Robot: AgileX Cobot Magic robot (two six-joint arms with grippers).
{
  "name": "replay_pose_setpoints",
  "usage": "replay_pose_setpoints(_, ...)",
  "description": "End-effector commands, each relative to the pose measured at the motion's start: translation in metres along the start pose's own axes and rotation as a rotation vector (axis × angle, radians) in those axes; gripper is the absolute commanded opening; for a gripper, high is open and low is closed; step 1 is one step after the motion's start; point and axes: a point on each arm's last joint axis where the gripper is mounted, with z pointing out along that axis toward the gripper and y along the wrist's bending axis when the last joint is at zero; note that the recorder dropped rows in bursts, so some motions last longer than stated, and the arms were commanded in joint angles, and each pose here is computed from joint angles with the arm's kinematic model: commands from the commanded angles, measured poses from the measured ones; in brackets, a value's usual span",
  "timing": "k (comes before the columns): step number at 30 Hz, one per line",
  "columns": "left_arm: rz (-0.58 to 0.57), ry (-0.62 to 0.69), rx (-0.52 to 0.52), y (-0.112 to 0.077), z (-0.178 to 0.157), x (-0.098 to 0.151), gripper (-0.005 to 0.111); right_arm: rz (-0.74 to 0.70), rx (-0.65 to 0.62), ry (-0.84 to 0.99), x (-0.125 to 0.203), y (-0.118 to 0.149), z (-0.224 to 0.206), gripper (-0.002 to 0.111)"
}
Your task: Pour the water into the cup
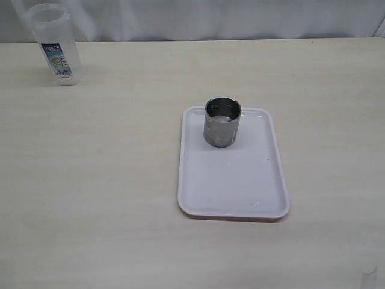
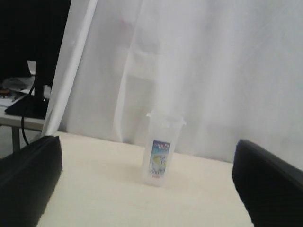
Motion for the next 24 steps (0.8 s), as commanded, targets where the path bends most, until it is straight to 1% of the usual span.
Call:
replay_pose_setpoints(1, 0.016, 0.061, -0.003, 0.003, 0.002, 0.02, 0.091, 0.011, 0.012, 0.003, 0.001, -0.001, -0.001, 0.004)
replay_pose_setpoints(3, 0.041, 0.084, -0.01, 0.005, 0.003, 0.029, 0.091, 0.011, 0.012, 0.003, 0.001, -0.001, -0.001, 0.004)
replay_pose_setpoints(5, 0.089, 0.091, -0.015, 0.006, 0.003, 0.031, 0.091, 0.011, 0.012, 0.003, 0.001, -0.001, -0.001, 0.004)
replay_pose_setpoints(6, 0.11, 0.11, -0.02, 0.007, 0.003, 0.033, 0.091, 0.011, 0.012, 0.003, 0.001, -0.001, -0.001, 0.004)
replay_pose_setpoints(7, 0.138, 0.166, -0.031, 0.008, 0.003, 0.038, 0.091, 0.011, 0.012, 0.003, 0.001, -0.001, -0.001, 0.004)
replay_pose_setpoints(10, 0.171, 0.215, -0.037, 0.009, 0.002, 0.042, 0.091, 0.011, 0.012, 0.003, 0.001, -0.001, -0.001, 0.004)
replay_pose_setpoints(14, 0.164, 0.225, -0.036, 0.009, 0.001, 0.043, 0.091, 0.011, 0.012, 0.003, 0.001, -0.001, -0.001, 0.004)
replay_pose_setpoints(17, 0.154, 0.271, -0.04, 0.01, 0.0, 0.047, 0.091, 0.011, 0.012, 0.003, 0.001, -0.001, -0.001, 0.004)
replay_pose_setpoints(24, 0.156, 0.268, -0.04, 0.01, 0.0, 0.047, 0.091, 0.011, 0.012, 0.003, 0.001, -0.001, -0.001, 0.004)
